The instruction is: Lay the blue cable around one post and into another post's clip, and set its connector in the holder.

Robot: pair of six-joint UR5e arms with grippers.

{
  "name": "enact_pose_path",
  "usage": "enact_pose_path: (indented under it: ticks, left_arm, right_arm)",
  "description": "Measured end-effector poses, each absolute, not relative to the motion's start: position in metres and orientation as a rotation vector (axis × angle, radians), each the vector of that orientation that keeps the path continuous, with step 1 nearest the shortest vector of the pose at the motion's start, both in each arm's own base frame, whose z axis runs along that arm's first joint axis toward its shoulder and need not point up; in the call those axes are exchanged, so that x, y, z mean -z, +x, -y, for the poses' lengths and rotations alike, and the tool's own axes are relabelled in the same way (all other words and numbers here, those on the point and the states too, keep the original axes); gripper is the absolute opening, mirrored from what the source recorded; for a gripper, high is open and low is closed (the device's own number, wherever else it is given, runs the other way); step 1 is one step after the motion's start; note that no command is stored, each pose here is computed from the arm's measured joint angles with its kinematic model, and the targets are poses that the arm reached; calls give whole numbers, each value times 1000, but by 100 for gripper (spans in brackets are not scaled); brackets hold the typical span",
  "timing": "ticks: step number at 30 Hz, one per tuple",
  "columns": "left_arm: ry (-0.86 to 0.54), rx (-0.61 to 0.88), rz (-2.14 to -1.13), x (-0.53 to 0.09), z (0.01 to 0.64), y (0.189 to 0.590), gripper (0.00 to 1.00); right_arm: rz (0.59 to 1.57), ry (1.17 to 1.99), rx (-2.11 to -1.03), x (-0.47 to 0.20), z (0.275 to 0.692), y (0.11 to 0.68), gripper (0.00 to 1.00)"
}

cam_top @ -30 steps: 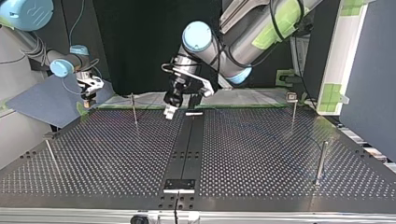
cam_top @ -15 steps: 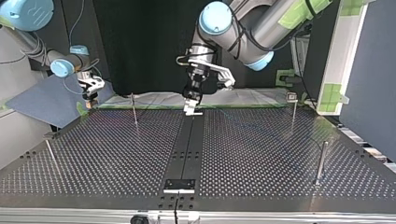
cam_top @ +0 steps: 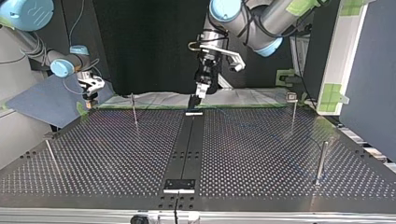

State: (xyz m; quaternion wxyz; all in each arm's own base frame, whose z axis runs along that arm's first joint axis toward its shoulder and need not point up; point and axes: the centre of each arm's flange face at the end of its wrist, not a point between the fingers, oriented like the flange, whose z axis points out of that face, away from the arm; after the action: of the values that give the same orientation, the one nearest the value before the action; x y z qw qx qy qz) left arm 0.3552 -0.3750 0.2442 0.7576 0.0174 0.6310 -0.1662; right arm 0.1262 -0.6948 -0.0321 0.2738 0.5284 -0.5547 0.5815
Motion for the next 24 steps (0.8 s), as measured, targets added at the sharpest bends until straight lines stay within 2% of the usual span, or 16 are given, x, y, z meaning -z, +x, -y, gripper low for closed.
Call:
enact_pose_path:
  ticks: [24]
  left_arm:
    - [121, 256, -1607, -151, 316, 278, 100]
  right_arm:
    - [1446, 1447, -1545, 27, 699, 133, 0]
